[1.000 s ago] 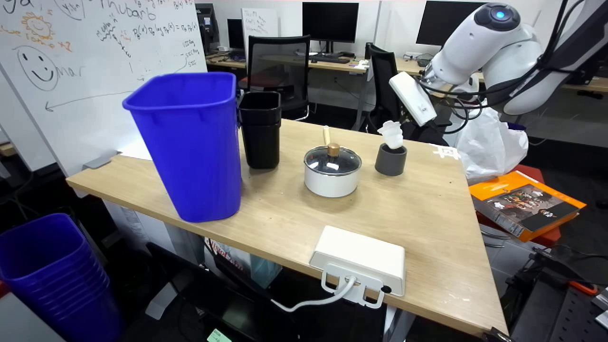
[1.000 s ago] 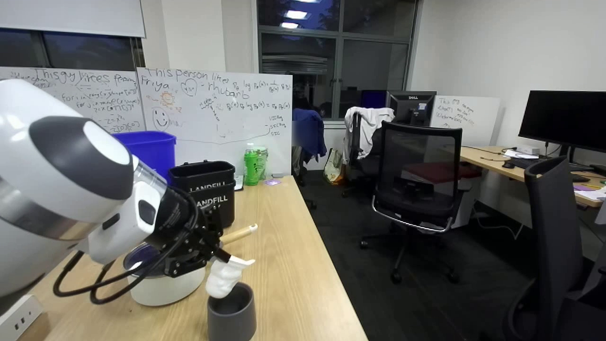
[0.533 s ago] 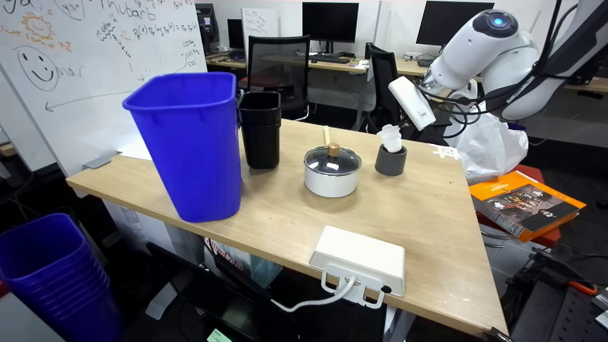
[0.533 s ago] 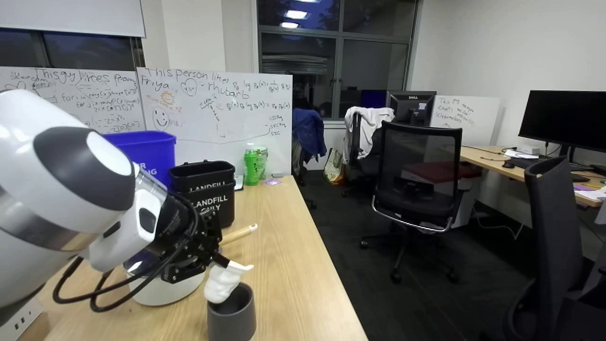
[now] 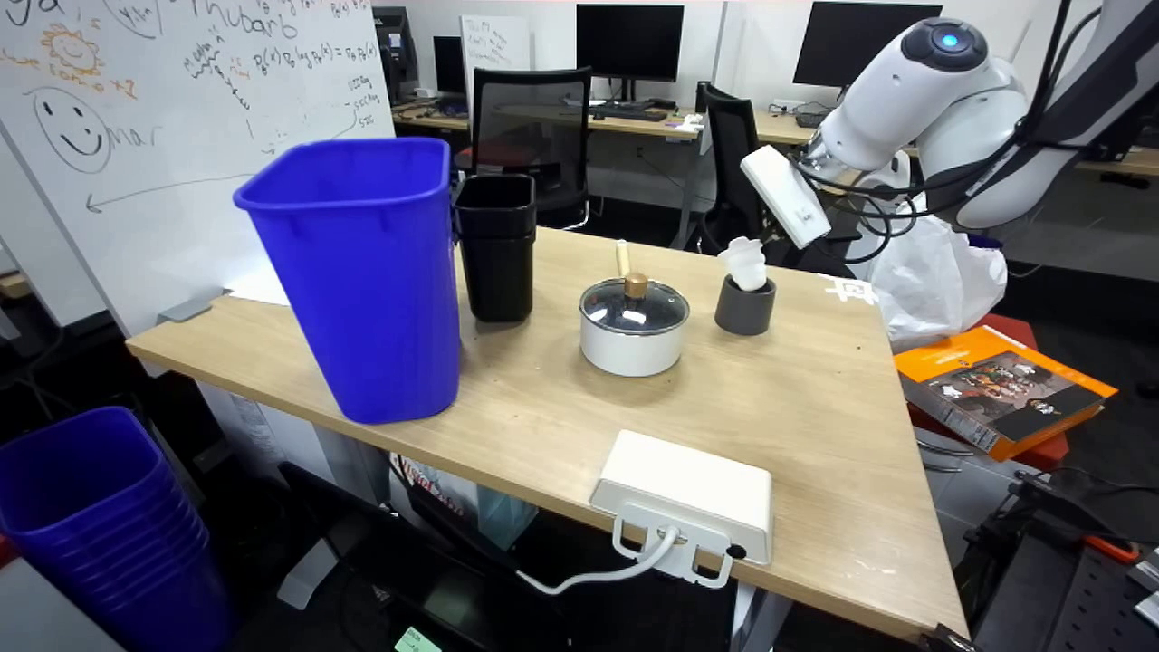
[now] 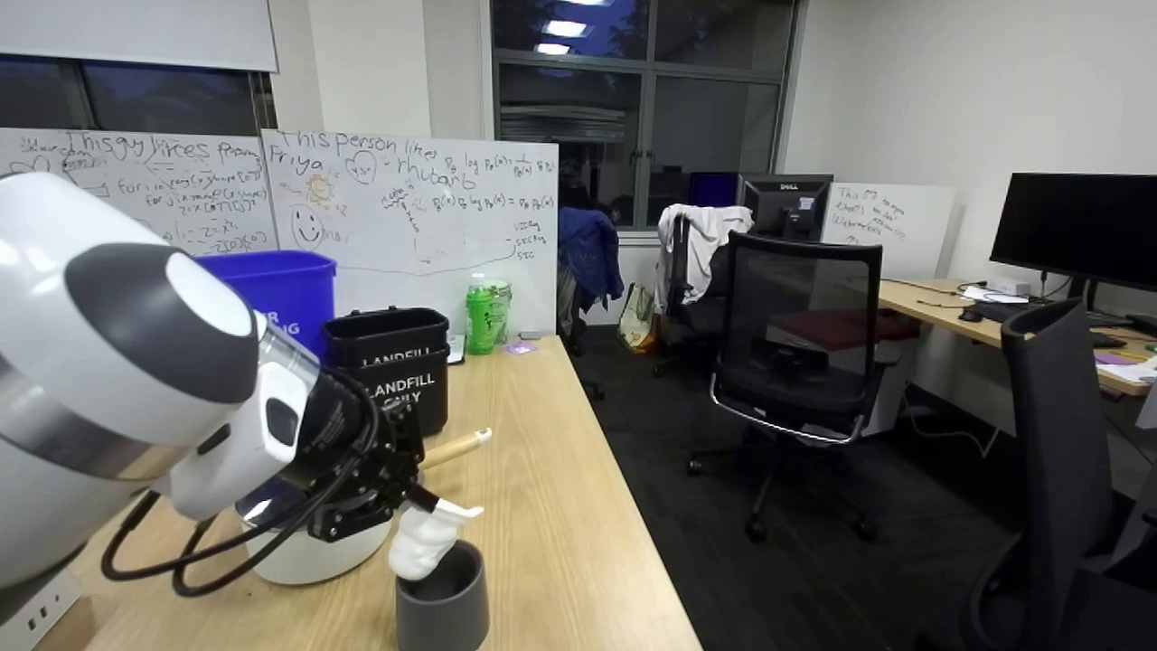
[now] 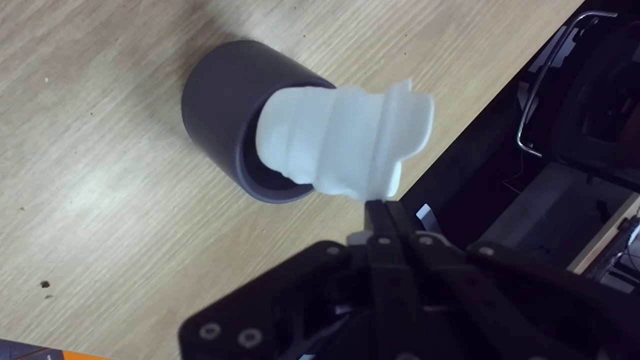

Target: Pick up the white object and put in the gray thing

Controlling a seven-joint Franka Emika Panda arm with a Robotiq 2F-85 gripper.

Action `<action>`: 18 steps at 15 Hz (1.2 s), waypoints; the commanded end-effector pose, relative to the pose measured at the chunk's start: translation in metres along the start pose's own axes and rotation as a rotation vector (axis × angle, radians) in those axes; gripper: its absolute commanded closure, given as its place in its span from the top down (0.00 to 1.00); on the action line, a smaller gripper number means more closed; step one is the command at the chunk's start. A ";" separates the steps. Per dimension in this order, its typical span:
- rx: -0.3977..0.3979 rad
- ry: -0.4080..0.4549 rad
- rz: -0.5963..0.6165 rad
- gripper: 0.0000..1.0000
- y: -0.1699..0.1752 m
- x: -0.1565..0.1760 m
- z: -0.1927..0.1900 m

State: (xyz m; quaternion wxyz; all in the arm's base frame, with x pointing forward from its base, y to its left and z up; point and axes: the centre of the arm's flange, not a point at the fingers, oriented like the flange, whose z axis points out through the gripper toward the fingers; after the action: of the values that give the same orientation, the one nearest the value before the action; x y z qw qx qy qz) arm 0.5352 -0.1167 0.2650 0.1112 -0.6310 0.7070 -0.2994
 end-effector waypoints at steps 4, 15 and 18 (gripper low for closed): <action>0.059 0.045 -0.016 0.00 -0.002 0.012 0.012; 0.012 0.035 0.015 0.00 0.028 -0.002 0.042; -0.016 0.030 0.038 0.33 0.030 -0.003 0.039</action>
State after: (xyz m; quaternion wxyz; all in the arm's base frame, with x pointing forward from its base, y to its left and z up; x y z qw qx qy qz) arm 0.5420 -0.1278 0.2195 0.0918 -0.6210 0.7151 -0.3075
